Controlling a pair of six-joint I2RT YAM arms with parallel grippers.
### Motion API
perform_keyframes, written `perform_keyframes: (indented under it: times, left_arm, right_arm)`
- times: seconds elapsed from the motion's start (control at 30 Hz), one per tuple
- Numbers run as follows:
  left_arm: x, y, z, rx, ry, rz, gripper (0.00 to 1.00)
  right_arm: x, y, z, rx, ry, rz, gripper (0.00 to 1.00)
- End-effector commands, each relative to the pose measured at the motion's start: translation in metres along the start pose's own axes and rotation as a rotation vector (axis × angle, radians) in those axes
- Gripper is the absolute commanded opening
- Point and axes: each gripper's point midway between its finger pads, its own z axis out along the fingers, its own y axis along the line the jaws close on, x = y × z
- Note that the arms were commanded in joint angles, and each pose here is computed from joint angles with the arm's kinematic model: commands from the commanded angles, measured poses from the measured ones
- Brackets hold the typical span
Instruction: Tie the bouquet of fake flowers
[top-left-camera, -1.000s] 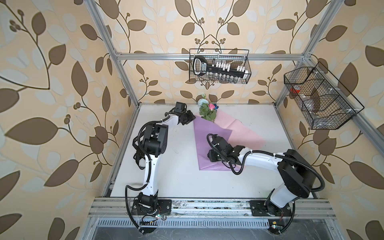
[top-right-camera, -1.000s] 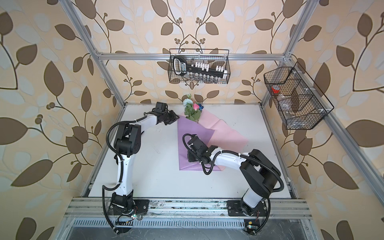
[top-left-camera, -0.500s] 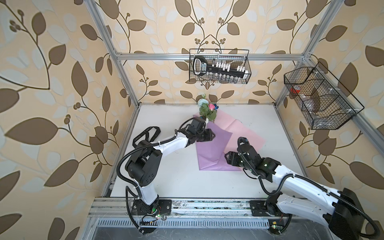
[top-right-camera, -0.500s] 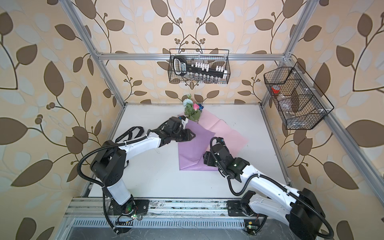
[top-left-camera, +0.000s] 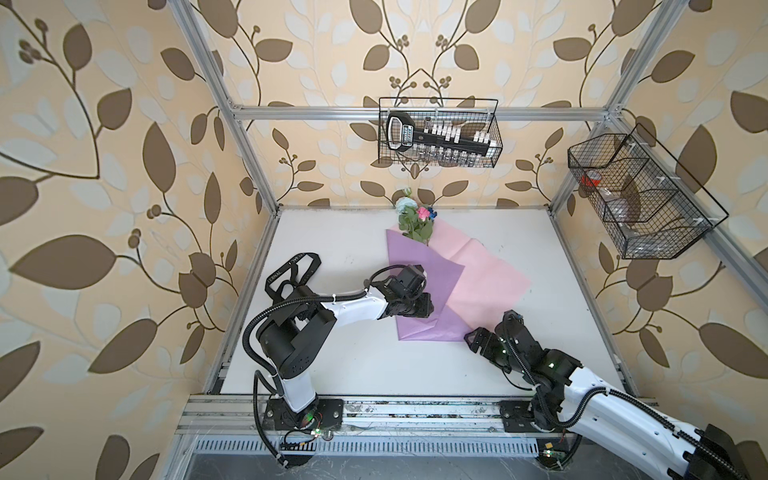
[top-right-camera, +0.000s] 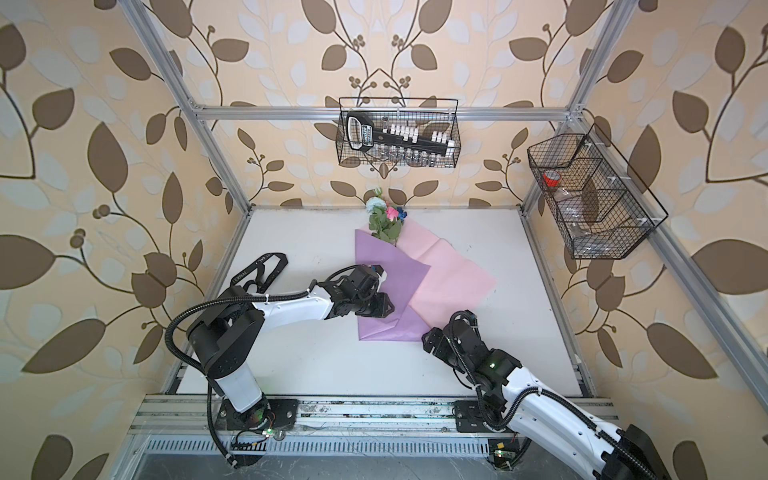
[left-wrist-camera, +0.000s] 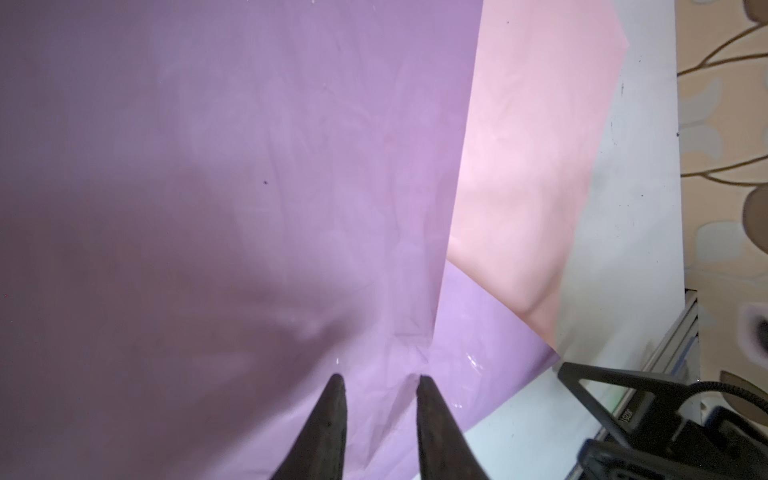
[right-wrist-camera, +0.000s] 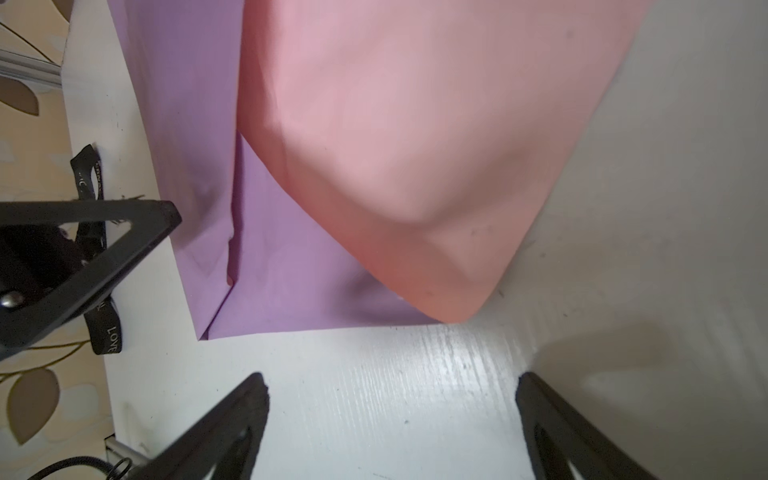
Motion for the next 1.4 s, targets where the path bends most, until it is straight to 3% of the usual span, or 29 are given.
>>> perform_keyframes:
  times: [0.0,0.37,0.63,0.8,1.13,1.27,1.37]
  left_arm:
    - [-0.002,-0.01,-0.001,0.021,-0.023,0.021,0.29]
    - [0.009,-0.01,0.01,0.032,0.008,-0.009,0.28]
    - [0.014,-0.008,0.012,0.03,0.029,-0.013,0.28]
    - [0.017,-0.007,0.011,0.029,0.038,-0.008,0.28]
    - [0.025,-0.003,0.008,0.029,0.057,-0.012,0.28]
    - [0.028,0.0,0.008,0.019,0.063,-0.017,0.28]
    - [0.032,-0.001,0.009,0.035,0.074,-0.03,0.28]
  right_arm:
    - [0.014,0.002,0.011,-0.077,0.059,0.15,0.94]
    - [-0.019,-0.011,0.025,-0.167,-0.136,0.298,0.94]
    - [-0.051,-0.019,0.028,-0.118,-0.248,0.224,0.93]
    - [-0.069,-0.029,0.034,-0.082,-0.254,0.215,0.91]
    - [-0.092,-0.02,0.049,-0.052,-0.232,0.126,0.69]
    - [-0.104,-0.013,0.05,-0.039,-0.248,0.052,0.55]
    - [-0.112,-0.007,0.051,-0.02,-0.251,-0.022,0.39]
